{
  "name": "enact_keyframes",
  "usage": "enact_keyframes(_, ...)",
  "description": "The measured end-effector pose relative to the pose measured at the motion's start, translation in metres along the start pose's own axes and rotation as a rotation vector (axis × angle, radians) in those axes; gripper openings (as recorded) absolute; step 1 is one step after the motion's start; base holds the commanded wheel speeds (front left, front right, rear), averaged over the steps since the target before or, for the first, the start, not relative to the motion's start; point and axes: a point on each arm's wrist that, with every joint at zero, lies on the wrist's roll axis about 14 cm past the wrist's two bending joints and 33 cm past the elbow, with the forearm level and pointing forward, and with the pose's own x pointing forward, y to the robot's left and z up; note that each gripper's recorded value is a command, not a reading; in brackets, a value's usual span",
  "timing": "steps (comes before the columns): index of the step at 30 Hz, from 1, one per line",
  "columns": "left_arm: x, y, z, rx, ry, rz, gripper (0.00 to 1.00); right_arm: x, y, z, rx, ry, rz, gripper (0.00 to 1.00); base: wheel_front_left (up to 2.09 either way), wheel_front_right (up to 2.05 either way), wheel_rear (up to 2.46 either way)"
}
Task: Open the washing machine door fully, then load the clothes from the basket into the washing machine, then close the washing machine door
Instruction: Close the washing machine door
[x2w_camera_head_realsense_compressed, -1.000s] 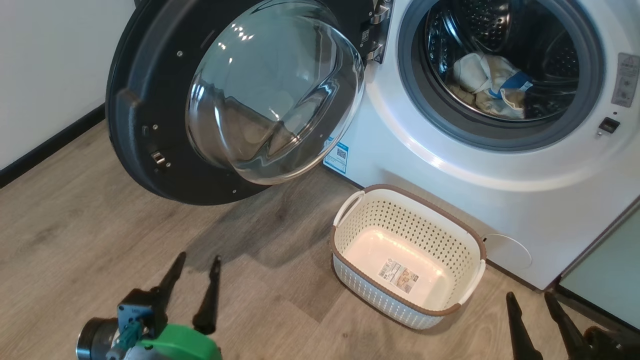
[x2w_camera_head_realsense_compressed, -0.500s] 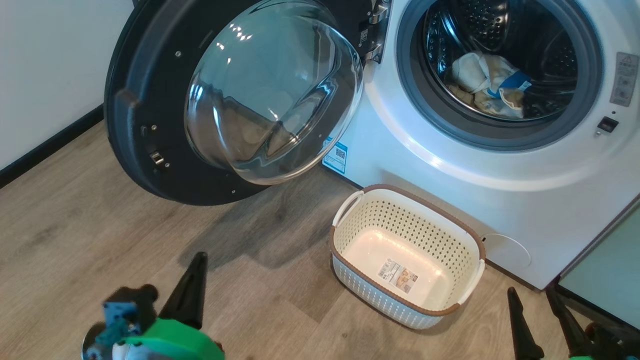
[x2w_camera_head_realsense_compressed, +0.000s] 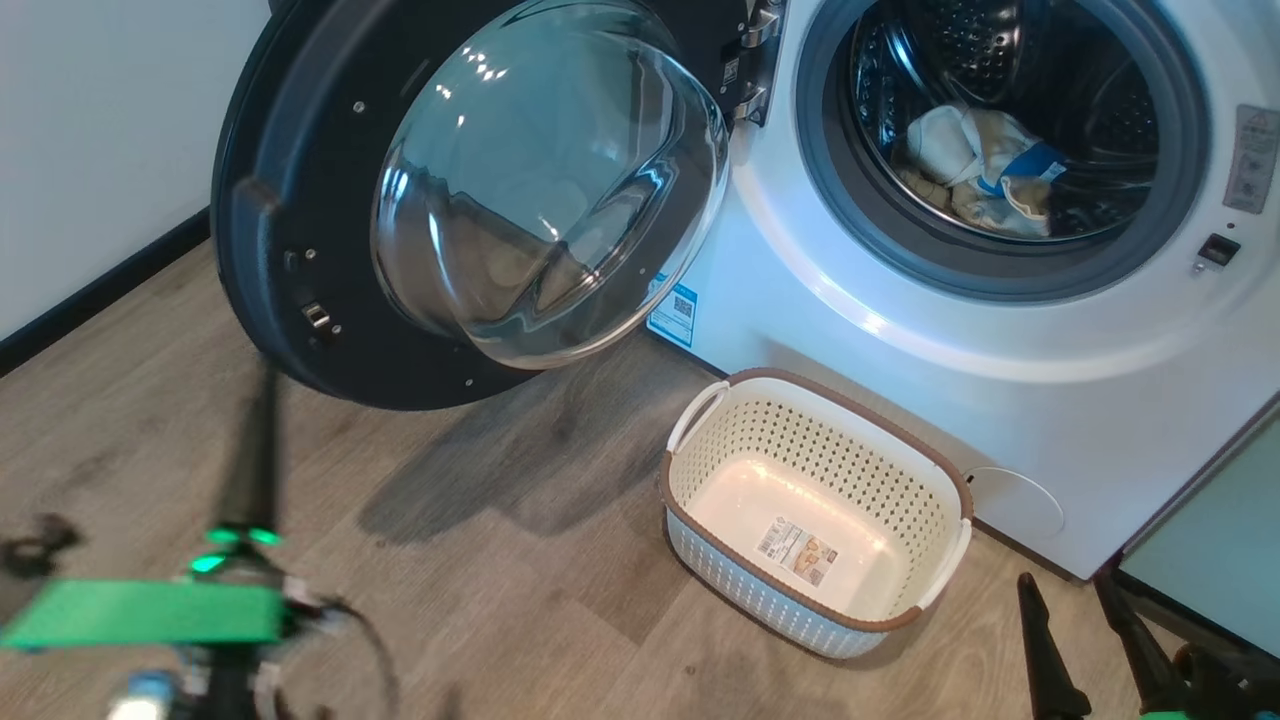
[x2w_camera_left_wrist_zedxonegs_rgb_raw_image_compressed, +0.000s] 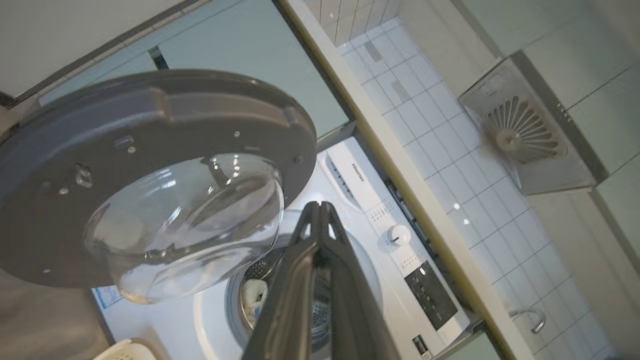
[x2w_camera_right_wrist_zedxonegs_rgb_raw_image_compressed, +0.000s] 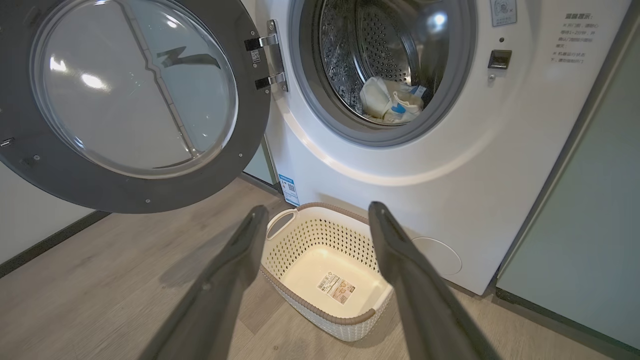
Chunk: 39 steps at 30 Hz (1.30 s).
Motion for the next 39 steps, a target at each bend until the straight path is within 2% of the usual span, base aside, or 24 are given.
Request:
enact_keyframes(5,0.013,-0.005,0.054,-0.094,-0.156,-0.041,0.00,0.001,0.001,-0.002,0.004,0.008,0.004,1.00,0.00,0.00,0.00)
enact_keyframes(10,0.034,-0.021,0.101,-0.103,-0.262,-0.124,0.00,0.001,0.000,-0.003,0.005,0.015,0.005,1.00,0.00,0.00,0.00)
enact_keyframes(14,0.055,-0.027,0.127,-0.101,-0.282,-0.162,0.00,0.001,-0.003,-0.003,-0.007,0.017,0.006,1.00,0.00,0.00,0.00)
enact_keyframes(19,0.082,-0.011,0.145,-0.130,-0.262,-0.111,0.00,0.002,-0.005,-0.004,-0.008,0.024,0.006,1.00,0.00,0.00,0.00)
enact_keyframes(25,0.117,0.020,0.149,-0.140,-0.154,0.011,0.00,0.001,-0.010,-0.004,-0.006,0.028,-0.005,1.00,0.00,0.00,0.00)
enact_keyframes(29,0.138,0.035,0.142,-0.200,-0.088,0.064,0.00,0.000,-0.018,-0.007,-0.010,0.042,-0.019,1.00,0.00,0.00,0.00)
enact_keyframes(33,0.157,0.057,0.126,-0.219,0.018,0.161,0.00,-0.002,-0.028,-0.006,-0.016,0.047,-0.037,1.00,0.00,0.00,0.00)
enact_keyframes(39,0.162,0.091,0.085,-0.224,0.173,0.296,0.00,-0.001,-0.039,-0.002,-0.019,0.037,-0.062,1.00,0.00,0.00,0.00)
